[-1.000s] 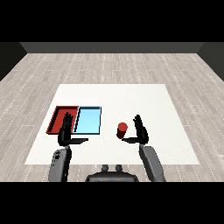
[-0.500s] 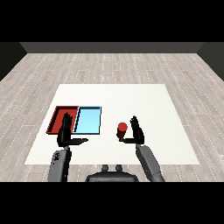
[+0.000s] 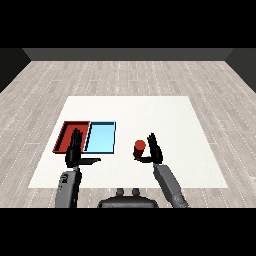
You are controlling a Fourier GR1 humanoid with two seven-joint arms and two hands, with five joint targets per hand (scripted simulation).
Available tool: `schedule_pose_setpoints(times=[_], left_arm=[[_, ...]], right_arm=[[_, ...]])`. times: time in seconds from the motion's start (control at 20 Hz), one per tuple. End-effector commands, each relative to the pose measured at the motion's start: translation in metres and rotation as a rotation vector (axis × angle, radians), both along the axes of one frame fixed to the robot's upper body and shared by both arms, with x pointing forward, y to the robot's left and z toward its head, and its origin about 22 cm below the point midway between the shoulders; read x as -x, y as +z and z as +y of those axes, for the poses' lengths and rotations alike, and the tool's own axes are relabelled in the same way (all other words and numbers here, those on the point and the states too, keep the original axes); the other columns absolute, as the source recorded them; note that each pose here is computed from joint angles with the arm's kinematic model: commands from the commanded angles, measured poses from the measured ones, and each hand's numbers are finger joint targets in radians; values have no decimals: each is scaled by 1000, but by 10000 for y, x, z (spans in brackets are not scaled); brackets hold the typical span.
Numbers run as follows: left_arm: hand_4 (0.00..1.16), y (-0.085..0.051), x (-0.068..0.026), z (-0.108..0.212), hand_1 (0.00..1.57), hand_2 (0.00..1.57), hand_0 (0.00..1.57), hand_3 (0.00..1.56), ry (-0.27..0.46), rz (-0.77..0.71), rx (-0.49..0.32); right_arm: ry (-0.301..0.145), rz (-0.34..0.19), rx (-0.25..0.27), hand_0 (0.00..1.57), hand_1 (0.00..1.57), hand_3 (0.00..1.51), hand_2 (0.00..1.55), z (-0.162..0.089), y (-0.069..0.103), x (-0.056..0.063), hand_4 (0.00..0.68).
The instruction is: Pick the red can and put it in the red box
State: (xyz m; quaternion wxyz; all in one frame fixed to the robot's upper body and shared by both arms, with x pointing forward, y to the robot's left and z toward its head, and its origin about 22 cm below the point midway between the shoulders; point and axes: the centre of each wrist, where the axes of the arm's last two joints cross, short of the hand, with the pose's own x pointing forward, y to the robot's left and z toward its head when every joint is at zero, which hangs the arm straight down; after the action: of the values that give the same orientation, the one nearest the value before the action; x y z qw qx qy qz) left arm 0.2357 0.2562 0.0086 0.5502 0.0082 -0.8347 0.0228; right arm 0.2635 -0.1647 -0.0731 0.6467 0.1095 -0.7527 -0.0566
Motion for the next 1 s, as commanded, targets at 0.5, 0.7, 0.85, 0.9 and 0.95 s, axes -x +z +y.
schedule_pose_setpoints(times=[0.5,0.7,0.85,0.9,0.95], left_arm=[[0,-156,165,21,0,0,0,0,11,-19,5],[0,136,-79,-42,0,0,0,0,-23,18,16],[0,67,-30,147,0,0,0,0,14,-12,-7],[0,-144,-20,61,0,0,0,0,0,7,4],[0,-9,60,62,0,0,0,0,8,-7,9]], right_arm=[[26,7,4,0,0,0,0,15,27,-391,0],[26,24,5,0,0,0,0,-5,100,-245,0],[15,11,5,0,0,0,0,241,-19,-215,0],[14,26,-1,0,0,0,0,350,69,-227,0],[9,9,-1,0,0,0,0,175,71,-183,0]])
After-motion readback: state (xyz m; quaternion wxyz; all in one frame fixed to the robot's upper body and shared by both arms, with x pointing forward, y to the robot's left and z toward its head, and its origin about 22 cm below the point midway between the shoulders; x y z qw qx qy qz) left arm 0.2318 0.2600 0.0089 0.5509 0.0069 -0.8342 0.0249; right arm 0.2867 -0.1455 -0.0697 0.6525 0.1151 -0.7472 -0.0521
